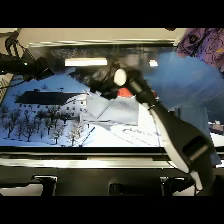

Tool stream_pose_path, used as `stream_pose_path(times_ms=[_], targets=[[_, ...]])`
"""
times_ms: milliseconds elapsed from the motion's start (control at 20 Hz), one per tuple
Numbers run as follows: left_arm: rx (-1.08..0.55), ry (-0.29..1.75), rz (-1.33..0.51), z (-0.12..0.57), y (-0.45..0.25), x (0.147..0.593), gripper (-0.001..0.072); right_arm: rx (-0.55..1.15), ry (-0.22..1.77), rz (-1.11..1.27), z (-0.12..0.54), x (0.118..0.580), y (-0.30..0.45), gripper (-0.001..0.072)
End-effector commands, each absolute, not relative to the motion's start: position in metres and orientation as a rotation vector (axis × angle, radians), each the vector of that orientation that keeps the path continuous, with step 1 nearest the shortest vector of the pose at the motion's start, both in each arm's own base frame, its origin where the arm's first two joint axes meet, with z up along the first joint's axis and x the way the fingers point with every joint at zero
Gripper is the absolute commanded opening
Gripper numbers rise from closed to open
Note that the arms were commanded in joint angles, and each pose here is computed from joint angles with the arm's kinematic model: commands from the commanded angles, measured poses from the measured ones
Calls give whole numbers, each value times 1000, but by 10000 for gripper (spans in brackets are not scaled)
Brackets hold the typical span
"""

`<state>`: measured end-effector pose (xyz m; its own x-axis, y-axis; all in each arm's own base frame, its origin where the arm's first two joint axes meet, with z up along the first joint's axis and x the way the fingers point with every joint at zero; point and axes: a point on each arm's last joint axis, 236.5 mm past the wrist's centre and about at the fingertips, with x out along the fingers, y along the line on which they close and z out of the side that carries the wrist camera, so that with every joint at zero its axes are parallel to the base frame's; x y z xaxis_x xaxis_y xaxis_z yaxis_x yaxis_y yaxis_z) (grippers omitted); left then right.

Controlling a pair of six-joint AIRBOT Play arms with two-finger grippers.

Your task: Fold the clothes and pants, and hang the long-sleeved shirts on hangers.

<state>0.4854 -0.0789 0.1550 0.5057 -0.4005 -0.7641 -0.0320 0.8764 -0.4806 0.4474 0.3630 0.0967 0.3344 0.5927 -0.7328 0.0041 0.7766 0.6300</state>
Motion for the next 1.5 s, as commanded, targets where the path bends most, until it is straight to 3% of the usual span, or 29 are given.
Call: stream_pose_path(times_ms=[0, 200, 450, 850, 1100, 1350, 1400, 1450], targets=[[-472, 1025, -230, 155, -78, 486, 19, 530, 1133, 363, 132, 465, 274, 602], [-475, 1024, -225, 155, -75, 486, 19, 411, 1274, 283, 113, 454, 144, 612], [-488, 1017, -204, 155, -63, 487, 20, 598, 1414, 335, 30, 433, 100, 612], [-489, 1026, -200, 154, -61, 486, 20, 872, 1387, 398, -75, 409, 131, 535], [-489, 1026, -200, 154, -61, 486, 20, 905, 1341, 411, -86, 417, 135, 476], [-489, 1026, -200, 154, -61, 486, 20, 862, 1315, 417, -89, 423, 154, 468], [-488, 1026, -200, 154, -61, 486, 20, 841, 1315, 419, -91, 422, 160, 382], [-488, 1026, -200, 154, -61, 486, 20, 827, 1309, 418, -92, 423, 165, 362]])
